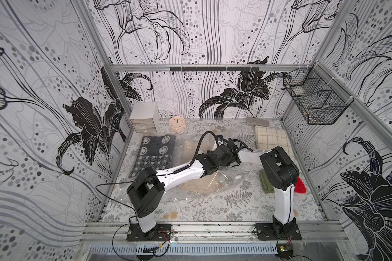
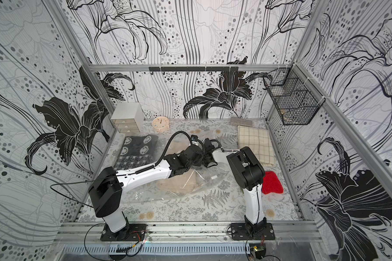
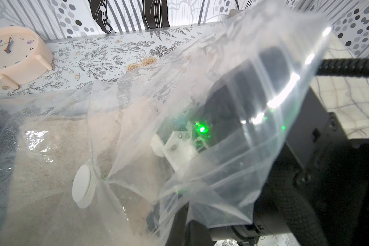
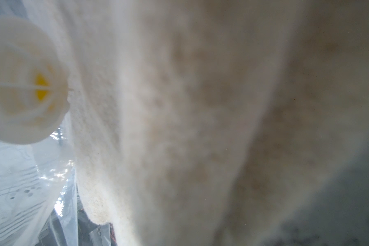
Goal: Take the scarf out of the vacuum bag
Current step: Take out the scarf from the vacuum bag.
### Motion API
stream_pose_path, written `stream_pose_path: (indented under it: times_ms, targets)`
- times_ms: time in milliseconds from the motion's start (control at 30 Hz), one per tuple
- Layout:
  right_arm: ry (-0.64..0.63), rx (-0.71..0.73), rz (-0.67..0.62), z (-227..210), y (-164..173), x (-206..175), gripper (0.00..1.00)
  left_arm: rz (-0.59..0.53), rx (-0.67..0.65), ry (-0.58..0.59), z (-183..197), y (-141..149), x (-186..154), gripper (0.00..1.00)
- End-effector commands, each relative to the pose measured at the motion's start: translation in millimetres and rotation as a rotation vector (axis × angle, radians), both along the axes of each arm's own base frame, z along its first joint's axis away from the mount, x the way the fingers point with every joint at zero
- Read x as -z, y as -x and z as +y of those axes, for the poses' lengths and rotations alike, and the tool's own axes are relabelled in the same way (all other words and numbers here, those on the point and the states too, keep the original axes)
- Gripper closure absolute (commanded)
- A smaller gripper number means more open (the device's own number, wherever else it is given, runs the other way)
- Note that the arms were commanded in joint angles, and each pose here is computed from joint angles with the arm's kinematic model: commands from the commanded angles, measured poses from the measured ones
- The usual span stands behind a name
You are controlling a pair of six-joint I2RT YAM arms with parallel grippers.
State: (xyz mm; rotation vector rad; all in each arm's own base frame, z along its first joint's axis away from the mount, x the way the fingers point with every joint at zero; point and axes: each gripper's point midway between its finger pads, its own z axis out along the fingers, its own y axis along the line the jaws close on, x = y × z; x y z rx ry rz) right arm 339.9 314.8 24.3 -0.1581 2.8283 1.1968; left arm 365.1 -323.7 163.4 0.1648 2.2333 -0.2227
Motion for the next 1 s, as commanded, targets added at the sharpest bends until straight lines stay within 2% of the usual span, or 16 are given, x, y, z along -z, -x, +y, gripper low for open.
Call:
stream_pose_path:
  times_ms: [0, 467, 767, 967]
  targets:
    - [0.071, -0.014, 0.03, -12, 17, 8, 1.0, -0.025, -0.041, 0.003, 7, -6, -7, 1.0]
    - [0.032, 0.052, 0.031, -41, 18, -5, 1.0, -0.012, -0.033, 0.009, 4, -6, -1, 1.0]
    - [-0.093, 0.096, -0.042, -48, 12, -38, 1.0, -0.01, -0.025, 0.016, 1, -7, -2, 1.0]
    - [-0.088, 0.155, -0.061, -63, 5, -40, 1.0, -0.003, -0.019, 0.018, -1, -7, -1, 1.0]
